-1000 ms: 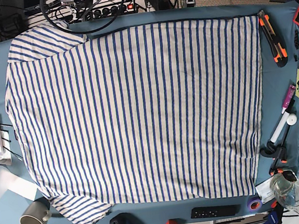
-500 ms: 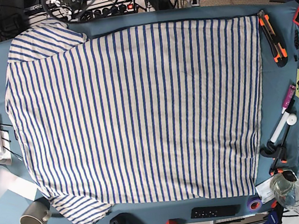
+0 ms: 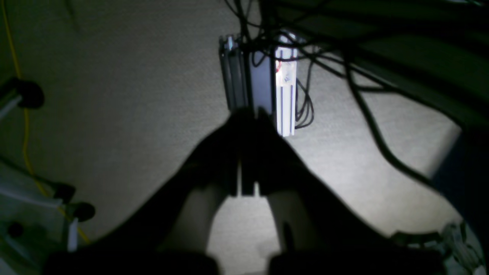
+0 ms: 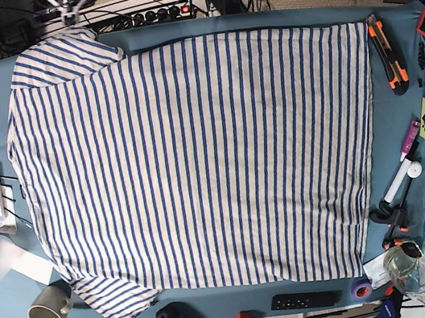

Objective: Fold the T-shirt properly
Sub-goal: 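Lower the right gripper toward the shirt's shoulder corner by the collar, then grasp the shoulder corner of the striped shirt with the right gripper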

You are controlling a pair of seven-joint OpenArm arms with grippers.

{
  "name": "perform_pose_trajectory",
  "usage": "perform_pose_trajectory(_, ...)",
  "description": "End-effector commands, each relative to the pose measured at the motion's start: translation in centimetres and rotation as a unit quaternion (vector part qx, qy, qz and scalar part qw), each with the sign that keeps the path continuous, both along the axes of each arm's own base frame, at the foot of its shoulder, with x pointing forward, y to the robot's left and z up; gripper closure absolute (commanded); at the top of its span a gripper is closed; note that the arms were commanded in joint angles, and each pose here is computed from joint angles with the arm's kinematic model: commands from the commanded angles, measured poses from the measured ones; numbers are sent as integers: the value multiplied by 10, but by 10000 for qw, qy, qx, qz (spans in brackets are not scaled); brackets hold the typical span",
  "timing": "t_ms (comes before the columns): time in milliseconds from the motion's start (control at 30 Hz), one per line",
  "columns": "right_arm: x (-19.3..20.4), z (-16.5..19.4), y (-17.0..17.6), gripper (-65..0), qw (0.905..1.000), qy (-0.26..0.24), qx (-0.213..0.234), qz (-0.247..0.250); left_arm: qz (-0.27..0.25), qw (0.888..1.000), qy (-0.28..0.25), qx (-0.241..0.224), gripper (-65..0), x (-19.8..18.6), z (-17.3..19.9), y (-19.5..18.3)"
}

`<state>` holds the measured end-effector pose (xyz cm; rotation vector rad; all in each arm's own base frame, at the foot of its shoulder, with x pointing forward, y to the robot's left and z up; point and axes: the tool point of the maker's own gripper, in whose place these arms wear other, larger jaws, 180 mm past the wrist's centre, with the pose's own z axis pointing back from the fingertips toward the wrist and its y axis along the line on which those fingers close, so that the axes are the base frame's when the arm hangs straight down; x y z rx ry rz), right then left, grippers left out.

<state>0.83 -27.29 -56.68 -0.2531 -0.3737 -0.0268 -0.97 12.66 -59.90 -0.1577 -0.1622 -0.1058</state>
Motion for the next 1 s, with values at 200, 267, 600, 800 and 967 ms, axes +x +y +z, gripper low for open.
perform_pose_trajectory(200, -12, 62, -14, 0, 9984, -424, -158, 330, -297, 9960, -741, -403, 0, -5, 74, -19)
perform_pose_trajectory(267, -10, 81, -9, 0, 9970, -566, -171, 494, -356, 9932, -963, -541, 0, 0, 96, -27)
perform_pose_trajectory(600, 11, 166, 43, 0, 9882, -1019, 420, 1066, -1205, 9766, -1256, -1266, 0, 5, 178, -61)
perform_pose_trajectory(800, 51, 221, 70, 0, 9730, -1717, 499, 1458, -1800, 9599, -1423, -1608, 0, 2, 209, -70)
perform_pose_trajectory(967, 85, 263, 86, 0, 9580, -2330, 462, 1609, -2228, 9443, -1567, -1845, 0, 7, 228, -81)
